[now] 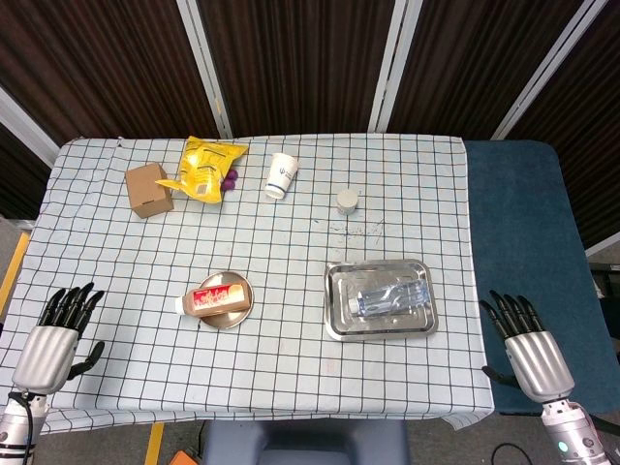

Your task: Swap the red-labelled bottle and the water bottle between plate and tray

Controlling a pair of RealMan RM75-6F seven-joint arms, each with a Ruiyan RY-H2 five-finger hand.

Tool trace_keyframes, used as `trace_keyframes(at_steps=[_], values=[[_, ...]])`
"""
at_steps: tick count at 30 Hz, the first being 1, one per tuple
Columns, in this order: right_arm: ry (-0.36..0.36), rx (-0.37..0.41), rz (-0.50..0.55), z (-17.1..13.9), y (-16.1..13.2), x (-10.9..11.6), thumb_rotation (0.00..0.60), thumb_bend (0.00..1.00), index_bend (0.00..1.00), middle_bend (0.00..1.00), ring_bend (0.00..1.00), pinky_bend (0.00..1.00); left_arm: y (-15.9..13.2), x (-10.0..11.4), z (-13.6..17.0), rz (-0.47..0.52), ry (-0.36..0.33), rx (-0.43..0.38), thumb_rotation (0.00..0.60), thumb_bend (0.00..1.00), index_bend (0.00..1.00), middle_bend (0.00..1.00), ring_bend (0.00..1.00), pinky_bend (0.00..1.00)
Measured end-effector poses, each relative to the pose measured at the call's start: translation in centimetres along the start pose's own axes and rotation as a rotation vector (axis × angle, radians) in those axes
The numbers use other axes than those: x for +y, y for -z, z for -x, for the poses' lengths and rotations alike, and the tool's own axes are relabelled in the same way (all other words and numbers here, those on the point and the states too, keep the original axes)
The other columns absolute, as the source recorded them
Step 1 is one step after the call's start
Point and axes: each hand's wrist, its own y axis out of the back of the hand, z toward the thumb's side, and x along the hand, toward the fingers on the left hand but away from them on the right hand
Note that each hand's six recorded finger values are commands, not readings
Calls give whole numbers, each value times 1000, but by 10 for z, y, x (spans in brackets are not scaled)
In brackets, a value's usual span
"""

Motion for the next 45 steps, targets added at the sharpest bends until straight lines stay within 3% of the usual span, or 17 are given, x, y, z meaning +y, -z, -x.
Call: trace_keyframes(at_steps=[10, 21, 32, 41, 43, 45], values=[[-15, 12, -9, 2, -5, -5, 600, 41, 0, 0, 0, 0, -15, -16, -10, 21, 57, -61, 600, 386, 0, 0, 0, 95], [-22, 30, 0, 2, -9, -6, 600, 41, 0, 0, 0, 0, -76, -49, -71, 53, 248, -215, 600, 386, 0, 0, 0, 107], [-27, 16, -2, 3, -5, -7, 600, 41, 0, 0, 0, 0, -105, -68, -129, 45, 306, -174, 600, 382, 0, 29, 18, 158], [1, -11, 9, 3, 2, 0, 600, 41, 0, 0, 0, 0, -110, -88, -140, 11, 348, -129, 600, 382, 3, 115, 128, 266], [-4, -8, 7, 3, 1, -1, 600, 41, 0, 0, 0, 0, -112, -90, -141, 16, 353, -126, 600, 382, 64, 221, 233, 325], [-4, -10, 8, 3, 1, -1, 600, 41, 0, 0, 0, 0, -113, -89, -143, 18, 343, -127, 600, 381, 198, 359, 366, 417]])
